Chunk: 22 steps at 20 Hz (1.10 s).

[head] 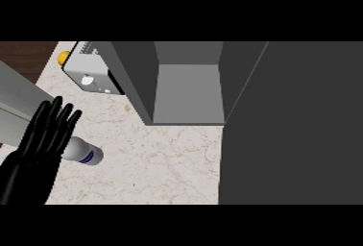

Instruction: Pick up the bottled water, place it into the cabinet and close the cabinet

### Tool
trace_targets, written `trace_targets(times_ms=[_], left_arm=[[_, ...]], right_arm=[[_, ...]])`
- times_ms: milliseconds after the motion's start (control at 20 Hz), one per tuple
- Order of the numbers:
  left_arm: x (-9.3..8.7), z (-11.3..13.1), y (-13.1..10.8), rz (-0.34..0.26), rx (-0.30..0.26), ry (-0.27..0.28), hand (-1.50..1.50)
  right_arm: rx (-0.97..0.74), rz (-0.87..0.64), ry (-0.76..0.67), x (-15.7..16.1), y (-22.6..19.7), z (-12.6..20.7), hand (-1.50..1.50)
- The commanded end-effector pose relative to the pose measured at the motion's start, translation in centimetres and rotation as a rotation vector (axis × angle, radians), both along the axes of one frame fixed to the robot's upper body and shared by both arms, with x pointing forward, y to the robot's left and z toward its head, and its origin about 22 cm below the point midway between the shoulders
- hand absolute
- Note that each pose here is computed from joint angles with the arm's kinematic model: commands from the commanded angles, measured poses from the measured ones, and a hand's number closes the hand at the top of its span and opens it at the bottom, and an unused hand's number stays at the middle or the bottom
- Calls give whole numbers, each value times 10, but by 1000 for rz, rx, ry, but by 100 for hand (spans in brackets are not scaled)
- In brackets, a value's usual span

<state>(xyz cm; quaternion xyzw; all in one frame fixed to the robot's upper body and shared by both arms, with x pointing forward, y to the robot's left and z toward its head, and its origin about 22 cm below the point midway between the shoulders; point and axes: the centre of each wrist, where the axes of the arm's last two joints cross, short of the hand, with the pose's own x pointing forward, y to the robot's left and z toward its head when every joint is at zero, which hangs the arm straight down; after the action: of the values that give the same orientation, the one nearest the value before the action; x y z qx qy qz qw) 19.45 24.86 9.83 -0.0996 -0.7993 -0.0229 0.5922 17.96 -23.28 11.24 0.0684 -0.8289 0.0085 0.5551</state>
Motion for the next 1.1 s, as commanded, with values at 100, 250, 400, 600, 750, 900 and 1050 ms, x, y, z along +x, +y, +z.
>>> trace_targets(times_ms=[100, 250, 400, 600, 750, 900, 1050], left_arm=[[-28, -4, 28, -15, -107, 212, -150], [-49, -10, 41, -12, -125, 204, -150], [-53, 10, 54, -4, -102, 207, -150], [-58, -5, 57, 1, -113, 210, -150], [-73, 1, 78, 5, -94, 211, -150], [-68, -17, 82, 15, -98, 222, -150], [-83, -8, 59, 20, -90, 203, -150]], right_arm=[[122, 91, 169, -32, -2, -1, -150], [131, 91, 173, -51, 1, 2, -150], [136, 96, 168, -48, -7, -6, -150], [146, 101, 153, -64, 0, -5, -150], [149, 94, 157, -54, -11, -25, -150], [152, 83, 162, -60, 0, -19, -150], [135, 85, 140, -59, -17, -20, -150]])
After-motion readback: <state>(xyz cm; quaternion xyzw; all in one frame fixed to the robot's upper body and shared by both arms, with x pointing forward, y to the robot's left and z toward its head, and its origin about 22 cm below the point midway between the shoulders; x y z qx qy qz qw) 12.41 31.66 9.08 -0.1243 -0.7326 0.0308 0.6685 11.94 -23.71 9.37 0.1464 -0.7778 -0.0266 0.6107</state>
